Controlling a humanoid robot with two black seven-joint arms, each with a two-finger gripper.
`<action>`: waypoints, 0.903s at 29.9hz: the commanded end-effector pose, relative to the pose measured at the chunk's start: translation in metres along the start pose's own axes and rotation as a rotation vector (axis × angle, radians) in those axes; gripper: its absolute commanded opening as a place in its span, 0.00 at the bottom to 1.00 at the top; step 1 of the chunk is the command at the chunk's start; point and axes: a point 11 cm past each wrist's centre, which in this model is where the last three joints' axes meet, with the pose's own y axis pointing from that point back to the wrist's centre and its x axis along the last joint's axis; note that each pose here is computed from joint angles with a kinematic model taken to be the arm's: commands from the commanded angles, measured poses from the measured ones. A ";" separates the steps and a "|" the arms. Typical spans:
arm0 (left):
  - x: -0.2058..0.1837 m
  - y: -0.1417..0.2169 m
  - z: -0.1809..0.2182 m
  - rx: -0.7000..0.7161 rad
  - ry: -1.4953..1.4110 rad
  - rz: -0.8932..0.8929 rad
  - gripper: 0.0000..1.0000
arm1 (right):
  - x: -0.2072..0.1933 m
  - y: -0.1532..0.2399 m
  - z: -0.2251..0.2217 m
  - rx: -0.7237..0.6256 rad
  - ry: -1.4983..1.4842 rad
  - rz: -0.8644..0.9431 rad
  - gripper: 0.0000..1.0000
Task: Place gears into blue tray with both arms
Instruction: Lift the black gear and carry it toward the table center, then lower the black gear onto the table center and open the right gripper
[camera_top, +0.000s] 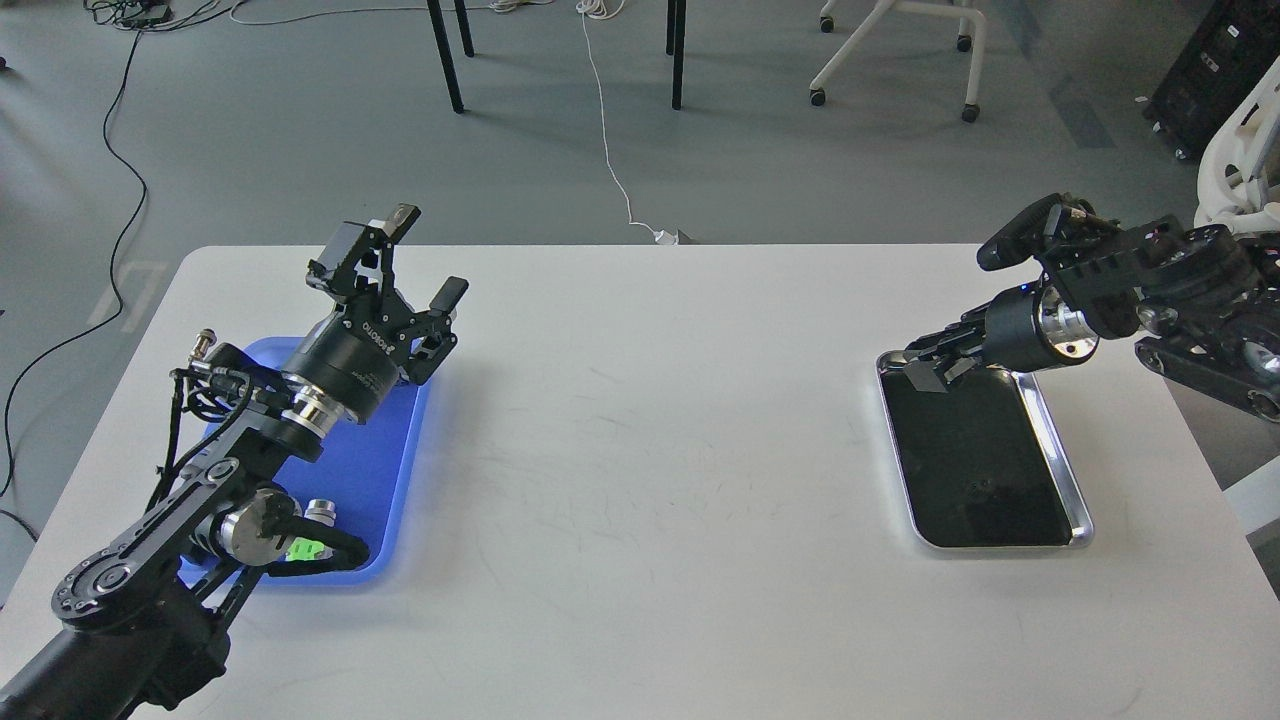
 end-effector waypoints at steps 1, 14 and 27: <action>0.000 0.000 0.000 0.000 0.000 0.000 0.98 | 0.023 -0.019 -0.034 0.074 0.038 -0.011 0.22; 0.000 0.000 -0.001 0.001 0.001 0.001 0.98 | 0.075 -0.106 -0.140 0.182 0.230 -0.047 0.22; 0.002 0.002 -0.001 0.005 -0.004 0.002 0.98 | 0.049 -0.119 -0.129 0.184 0.113 -0.029 0.23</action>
